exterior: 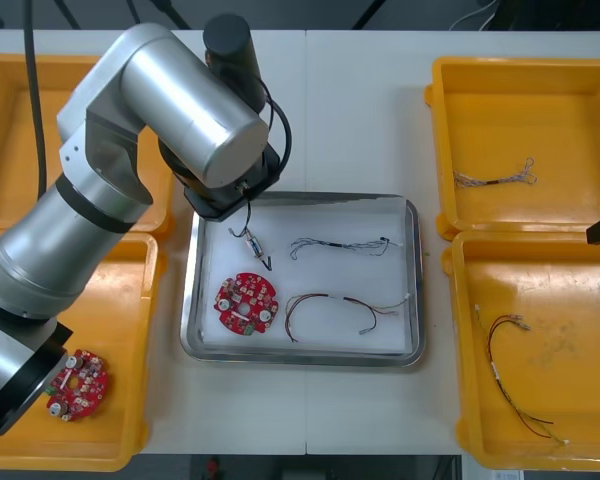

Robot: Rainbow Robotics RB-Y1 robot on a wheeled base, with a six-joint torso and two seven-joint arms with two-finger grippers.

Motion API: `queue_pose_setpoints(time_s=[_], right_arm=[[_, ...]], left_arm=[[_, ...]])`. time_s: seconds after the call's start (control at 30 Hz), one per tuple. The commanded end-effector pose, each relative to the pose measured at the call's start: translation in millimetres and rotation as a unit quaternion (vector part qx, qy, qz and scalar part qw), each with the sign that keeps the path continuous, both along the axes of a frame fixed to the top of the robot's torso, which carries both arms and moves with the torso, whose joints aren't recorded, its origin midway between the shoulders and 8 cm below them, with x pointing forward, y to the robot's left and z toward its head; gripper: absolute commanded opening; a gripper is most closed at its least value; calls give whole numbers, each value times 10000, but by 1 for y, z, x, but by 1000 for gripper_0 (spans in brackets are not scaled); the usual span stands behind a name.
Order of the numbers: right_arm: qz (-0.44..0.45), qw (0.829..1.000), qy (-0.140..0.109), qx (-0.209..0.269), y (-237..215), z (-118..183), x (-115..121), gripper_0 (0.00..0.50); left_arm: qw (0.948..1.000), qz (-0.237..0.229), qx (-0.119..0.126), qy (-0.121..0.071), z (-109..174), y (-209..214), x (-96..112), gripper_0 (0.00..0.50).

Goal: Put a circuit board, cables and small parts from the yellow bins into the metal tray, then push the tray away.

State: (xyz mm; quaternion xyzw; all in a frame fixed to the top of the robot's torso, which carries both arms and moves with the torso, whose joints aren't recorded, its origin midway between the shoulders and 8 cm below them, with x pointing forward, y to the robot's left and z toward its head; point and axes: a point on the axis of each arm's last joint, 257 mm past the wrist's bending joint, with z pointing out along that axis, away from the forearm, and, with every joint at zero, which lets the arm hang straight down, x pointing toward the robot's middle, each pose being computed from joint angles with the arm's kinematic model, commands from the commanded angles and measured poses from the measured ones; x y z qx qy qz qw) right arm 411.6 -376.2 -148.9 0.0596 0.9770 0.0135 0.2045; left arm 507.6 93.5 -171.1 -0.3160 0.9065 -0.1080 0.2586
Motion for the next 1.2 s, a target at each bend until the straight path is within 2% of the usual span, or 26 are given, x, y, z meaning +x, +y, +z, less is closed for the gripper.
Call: queue_pose_setpoints(time_s=[0.03, 0.23, 0.43, 0.73, 0.83, 0.97, 1.07, 1.2], right_arm=[[-27, 9999, -98, -118, -12, 12, -1, 500], [-27, 9999, -98, -118, -12, 12, -1, 500], [-27, 9999, -98, -118, -12, 12, -1, 500], [-27, 9999, -98, -118, -12, 12, -1, 500], [-27, 9999, -98, -118, -12, 12, -1, 500], [-27, 9999, -98, -118, -12, 12, -1, 500], [-27, 9999, -98, -118, -12, 12, -1, 500], [-27, 9999, -98, -118, -12, 12, -1, 500]], left_arm=[[9998, -17, -179, -53, -17, -28, -11, 0], [9998, -160, -155, -1, -31, -46, -22, 0], [9995, -259, -81, -150, -44, -57, -25, 0], [9995, -310, 44, -74, -61, -58, -32, 0], [9994, -315, 100, -105, -68, -58, -29, 0], [9994, -322, 58, -132, -76, -60, -24, 0], [9994, -305, 43, -159, -79, -59, -19, 9], [9994, -288, 59, -189, -79, -58, -17, 67]])
